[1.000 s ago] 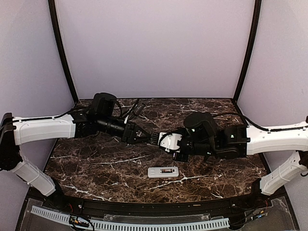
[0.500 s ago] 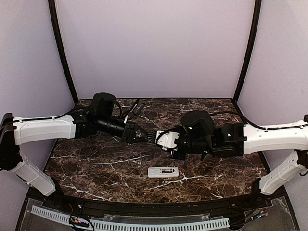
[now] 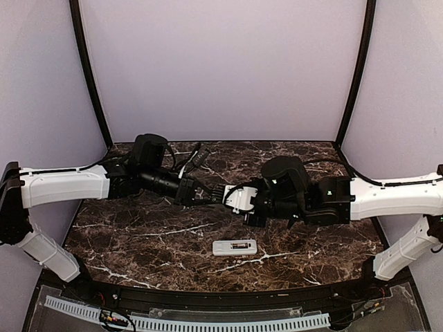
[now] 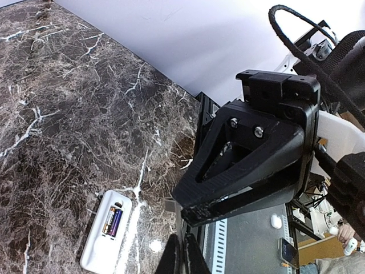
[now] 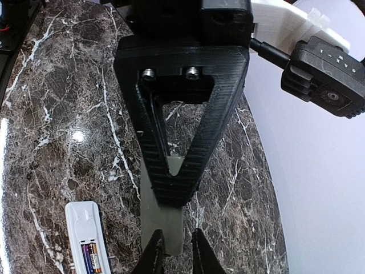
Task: Load the batteries into the remote control
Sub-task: Pass from the right arm to the left, then pass from the left arm to the right
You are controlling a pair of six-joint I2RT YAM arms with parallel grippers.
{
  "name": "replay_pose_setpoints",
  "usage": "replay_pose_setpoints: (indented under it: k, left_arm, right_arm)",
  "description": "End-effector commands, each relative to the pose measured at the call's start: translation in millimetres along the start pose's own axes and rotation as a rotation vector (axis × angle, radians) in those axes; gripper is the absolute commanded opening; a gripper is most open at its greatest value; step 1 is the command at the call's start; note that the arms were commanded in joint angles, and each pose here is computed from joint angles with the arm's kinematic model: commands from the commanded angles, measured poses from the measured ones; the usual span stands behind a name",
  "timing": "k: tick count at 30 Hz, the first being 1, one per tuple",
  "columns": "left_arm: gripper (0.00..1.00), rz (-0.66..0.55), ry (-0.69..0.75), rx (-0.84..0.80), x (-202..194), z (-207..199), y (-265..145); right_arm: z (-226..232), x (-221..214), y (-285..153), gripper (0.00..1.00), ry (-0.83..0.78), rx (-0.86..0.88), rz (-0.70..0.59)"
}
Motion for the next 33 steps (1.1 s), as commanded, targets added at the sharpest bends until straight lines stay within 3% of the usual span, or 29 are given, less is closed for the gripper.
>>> replay_pose_setpoints:
  k: [1,7,11,15,20,33]
  left_arm:
    - [0.0,-0.008,0.025,-0.017,4.0,-9.7,-5.7]
    - [0.0,-0.044,0.064,0.003,13.6,-14.9,-11.9]
    - [0.0,-0.137,0.171,0.062,34.7,-23.1,-25.9]
    - [0.0,-0.268,0.27,0.101,56.8,-35.6,-42.4]
    - [0.0,-0.352,0.317,0.054,72.9,-51.9,-49.2]
    - [0.0,-0.364,0.319,-0.009,78.4,-62.9,-43.4]
  right_arm:
    - [-18.8,16.1,-3.5,0.17,0.027,-0.06,-0.051]
    - [-32.9,22.5,-13.9,0.4,0.15,-0.073,-0.08]
    - [-49.0,27.3,-30.0,0.61,0.456,0.088,-0.159]
    - [-54.2,33.8,-40.3,0.75,0.728,0.274,-0.235]
    - [-57.6,44.7,-51.8,0.73,0.927,0.461,-0.401]
    - [-66.9,70.1,-45.1,0.47,0.922,0.535,-0.582]
Point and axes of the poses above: each gripper's point midway between its finger pads, its own y axis out along the fingers, its own z axis along the line the jaws close on, x = y × z, the point moved 2 cm from there along -y, back along the fingers, and after that the axes turned 2 degrees about y, right-handed, at the moved point
